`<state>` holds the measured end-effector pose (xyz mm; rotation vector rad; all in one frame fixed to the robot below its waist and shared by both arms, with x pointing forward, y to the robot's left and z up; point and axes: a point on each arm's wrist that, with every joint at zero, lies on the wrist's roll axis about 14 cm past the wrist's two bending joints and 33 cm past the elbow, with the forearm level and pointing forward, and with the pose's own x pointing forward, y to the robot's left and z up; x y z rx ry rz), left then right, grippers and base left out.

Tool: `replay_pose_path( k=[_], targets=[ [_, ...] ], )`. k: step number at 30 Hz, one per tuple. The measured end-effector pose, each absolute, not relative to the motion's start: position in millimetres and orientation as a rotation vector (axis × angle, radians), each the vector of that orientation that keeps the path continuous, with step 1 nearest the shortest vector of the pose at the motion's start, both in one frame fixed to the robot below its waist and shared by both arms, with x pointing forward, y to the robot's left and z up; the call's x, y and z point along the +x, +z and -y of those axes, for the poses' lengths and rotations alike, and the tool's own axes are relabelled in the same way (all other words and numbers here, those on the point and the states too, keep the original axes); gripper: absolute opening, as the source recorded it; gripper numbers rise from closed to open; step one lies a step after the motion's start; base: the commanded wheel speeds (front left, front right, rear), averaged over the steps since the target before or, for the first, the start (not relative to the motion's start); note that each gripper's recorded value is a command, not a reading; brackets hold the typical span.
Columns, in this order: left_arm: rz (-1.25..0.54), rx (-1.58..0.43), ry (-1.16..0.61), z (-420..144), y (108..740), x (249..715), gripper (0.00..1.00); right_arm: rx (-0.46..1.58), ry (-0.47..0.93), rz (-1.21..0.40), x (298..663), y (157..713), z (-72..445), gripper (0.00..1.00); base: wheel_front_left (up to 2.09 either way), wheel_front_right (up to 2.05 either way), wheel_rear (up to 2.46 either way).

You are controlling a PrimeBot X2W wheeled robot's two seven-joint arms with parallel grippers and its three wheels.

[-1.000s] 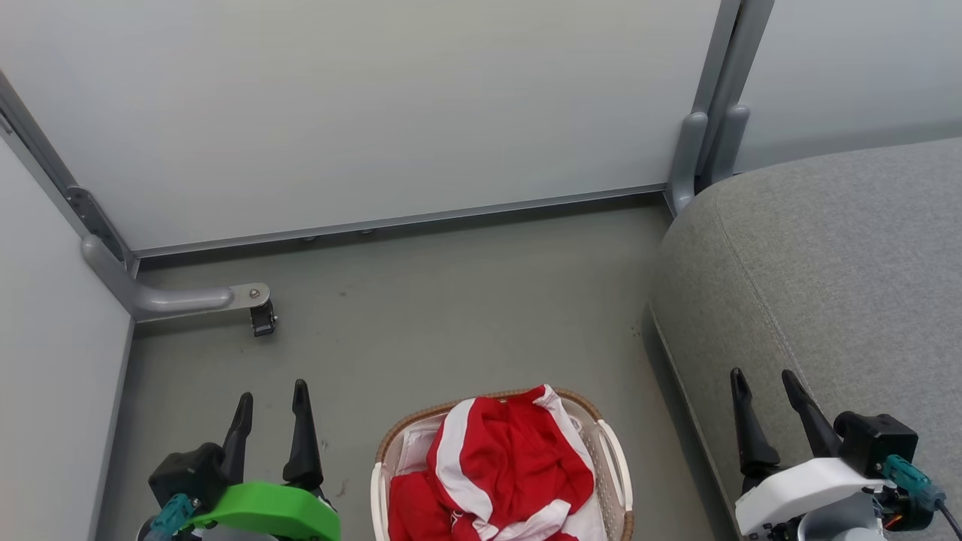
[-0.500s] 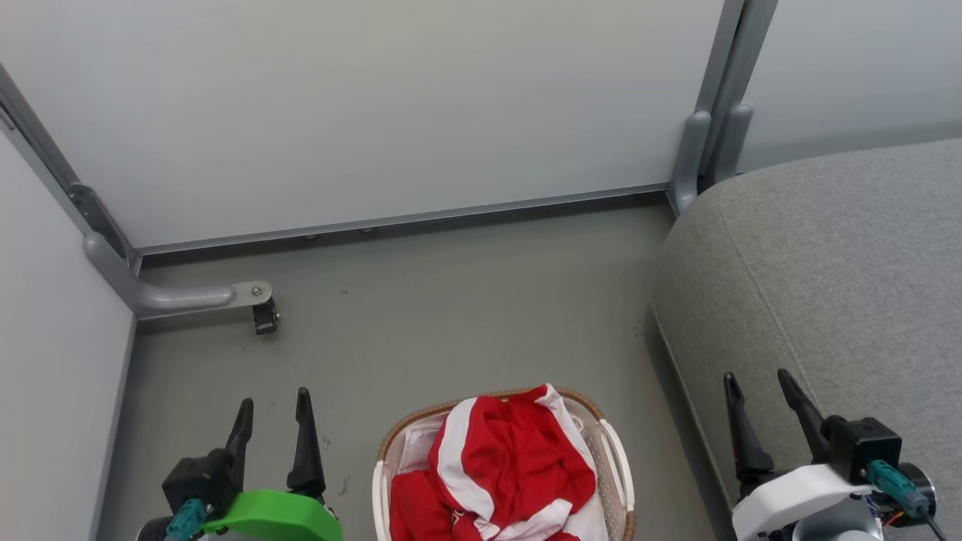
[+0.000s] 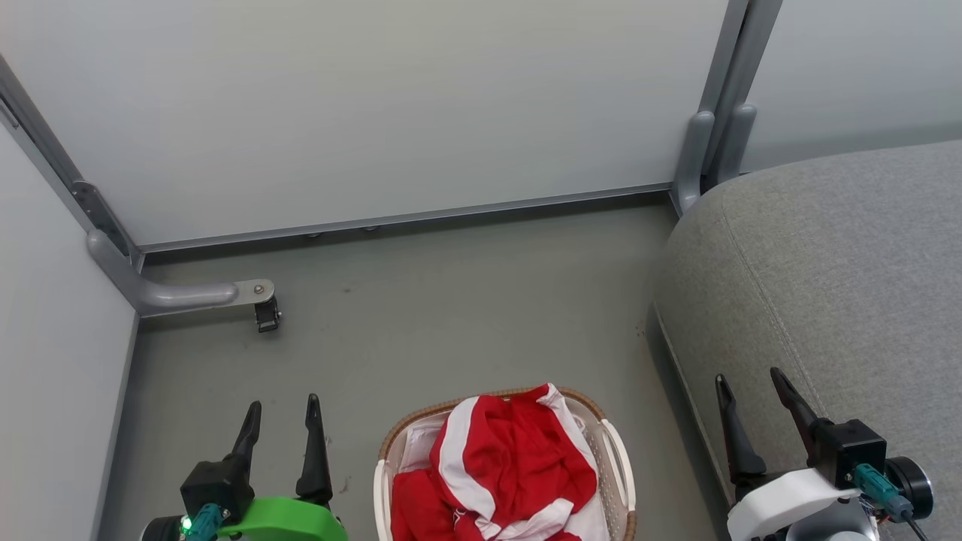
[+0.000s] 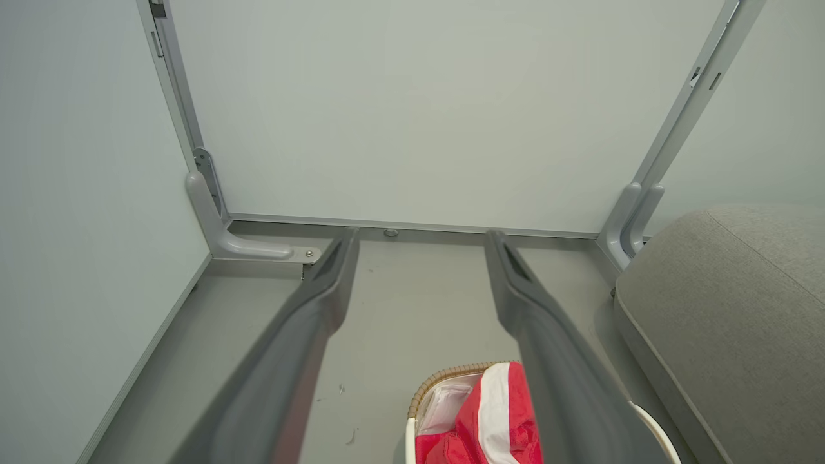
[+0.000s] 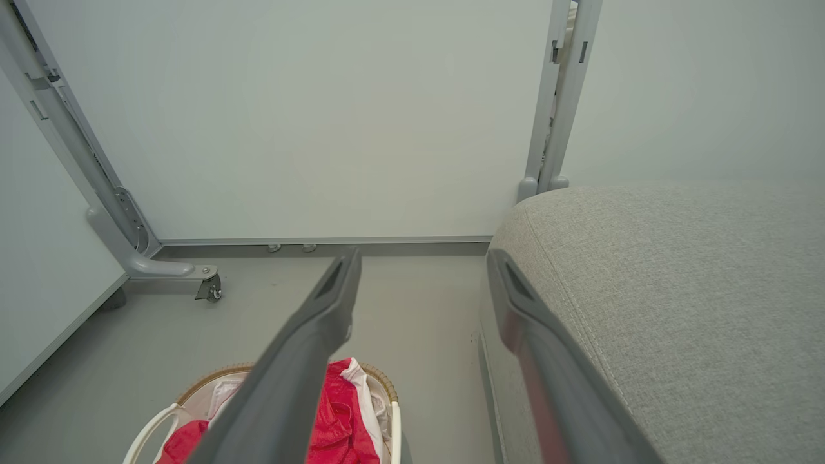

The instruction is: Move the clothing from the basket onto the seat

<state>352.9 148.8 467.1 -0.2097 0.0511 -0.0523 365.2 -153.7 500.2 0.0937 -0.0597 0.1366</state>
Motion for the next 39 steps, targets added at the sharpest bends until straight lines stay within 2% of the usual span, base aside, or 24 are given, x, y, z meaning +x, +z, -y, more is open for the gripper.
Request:
replay_pose_path(
  k=[24,34,39],
  targets=[
    [-0.066,-0.204,-0.067,-145,463,351,1.00,0.094,0.138,0.057,362,499,153,1.00,0.00,0.00,0.00],
    [-0.092,-0.146,-0.168,-119,456,353,1.00,0.089,0.135,0.051,366,497,154,1.00,0.00,0.00,0.00],
    [-0.083,-0.070,-0.264,-97,458,374,1.00,0.074,0.124,0.058,379,498,159,1.00,0.00,0.00,0.00]
  ],
)
